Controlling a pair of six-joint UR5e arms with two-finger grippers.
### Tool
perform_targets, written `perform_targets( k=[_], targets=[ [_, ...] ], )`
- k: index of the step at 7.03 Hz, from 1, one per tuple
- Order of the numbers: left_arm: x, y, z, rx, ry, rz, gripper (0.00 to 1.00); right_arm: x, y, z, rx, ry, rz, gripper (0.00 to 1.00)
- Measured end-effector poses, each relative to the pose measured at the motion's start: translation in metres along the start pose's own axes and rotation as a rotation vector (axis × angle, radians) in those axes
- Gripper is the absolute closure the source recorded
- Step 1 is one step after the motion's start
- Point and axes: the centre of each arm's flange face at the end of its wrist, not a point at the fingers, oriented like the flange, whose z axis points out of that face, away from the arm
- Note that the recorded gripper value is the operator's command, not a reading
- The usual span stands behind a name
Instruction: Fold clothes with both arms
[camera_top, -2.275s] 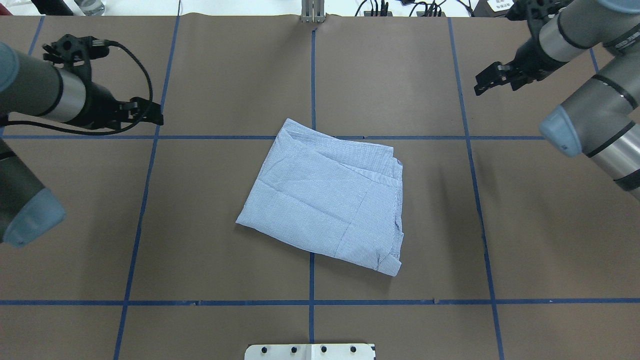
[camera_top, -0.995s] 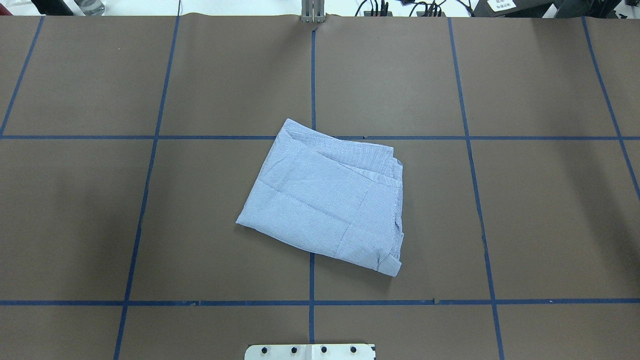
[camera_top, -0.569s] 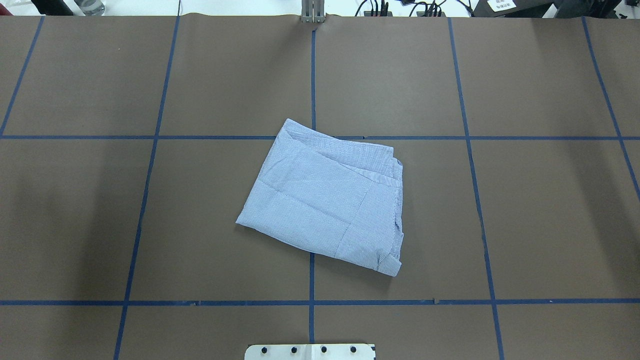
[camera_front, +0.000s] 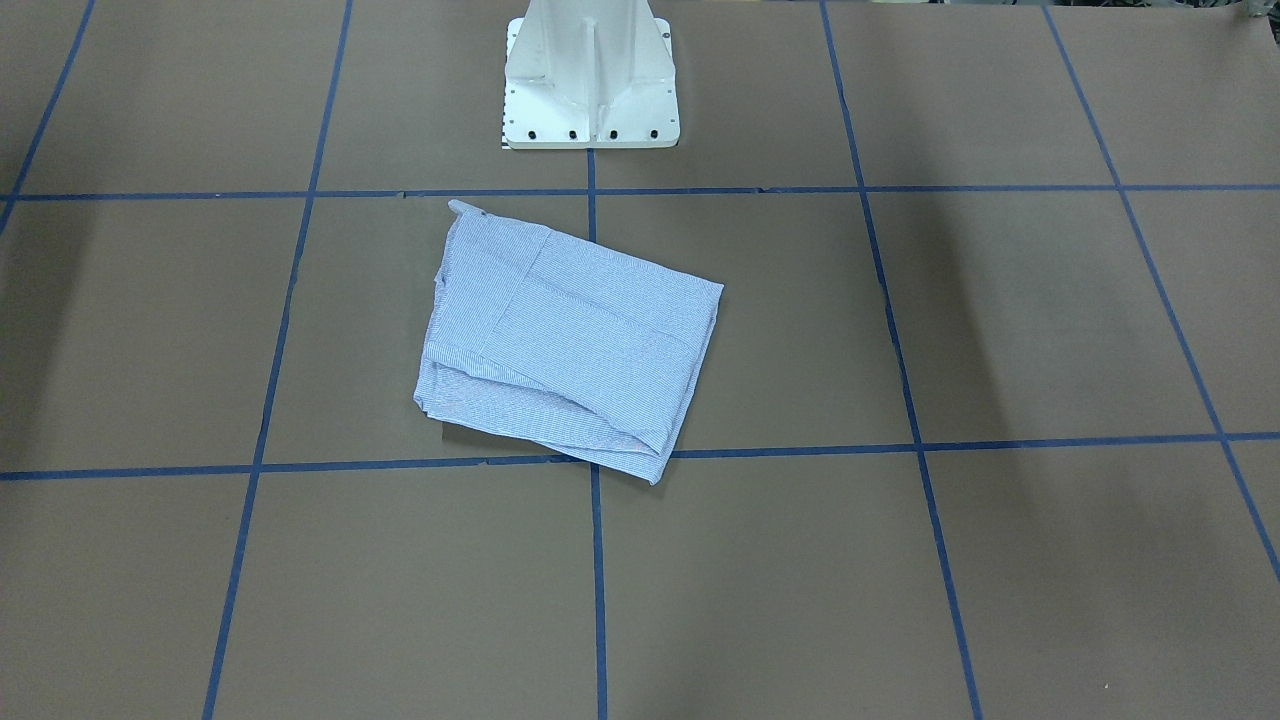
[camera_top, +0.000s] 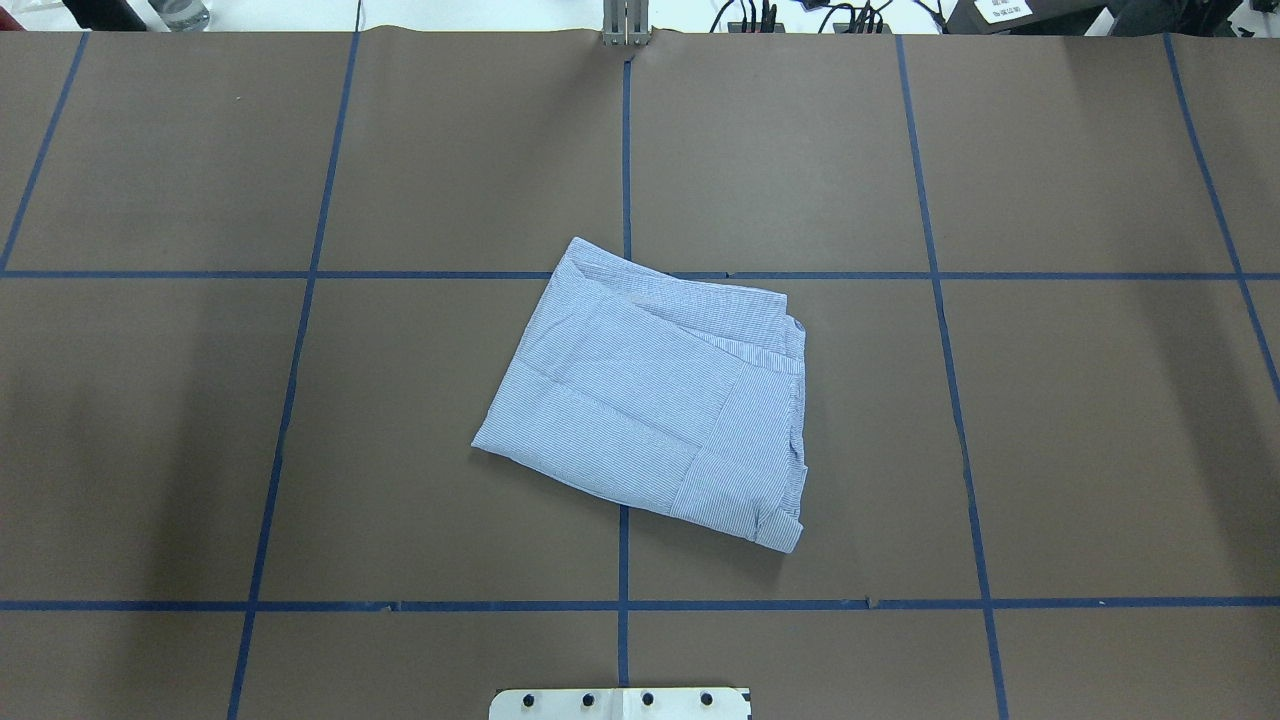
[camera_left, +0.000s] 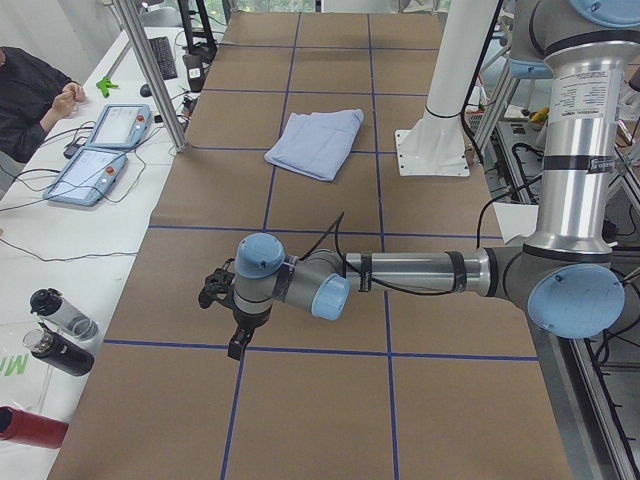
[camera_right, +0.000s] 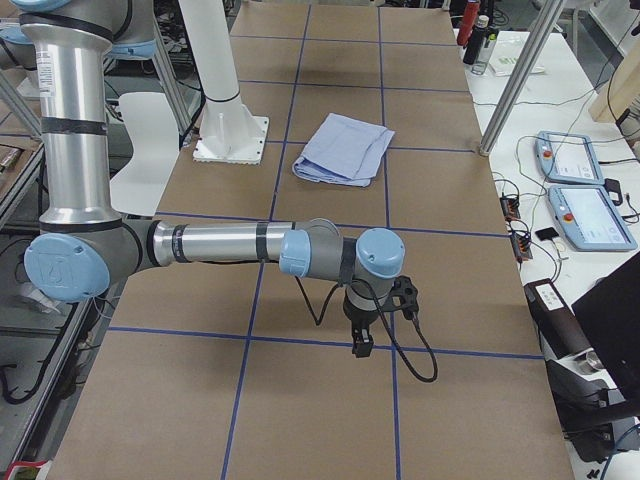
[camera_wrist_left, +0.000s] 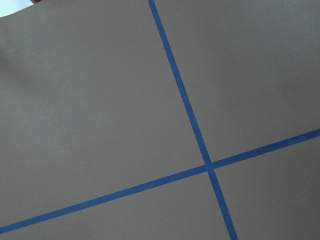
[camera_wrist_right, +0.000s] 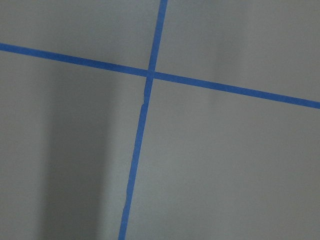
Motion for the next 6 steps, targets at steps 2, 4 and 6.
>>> perform_targets(
  k=[2, 4, 6],
  targets=[
    [0.020, 0.004, -0.024, -0.108, 0.007, -0.078, 0.00, 0.001, 0.001, 0.002, -0.004, -0.001, 0.010, 0.00],
    [0.020, 0.021, -0.024, -0.179, 0.026, -0.054, 0.00, 0.001, 0.001, 0.002, -0.003, -0.003, 0.026, 0.00],
    [0.017, 0.031, -0.016, -0.198, 0.081, -0.014, 0.00, 0.002, 0.002, 0.003, -0.005, -0.006, 0.049, 0.00]
  ],
)
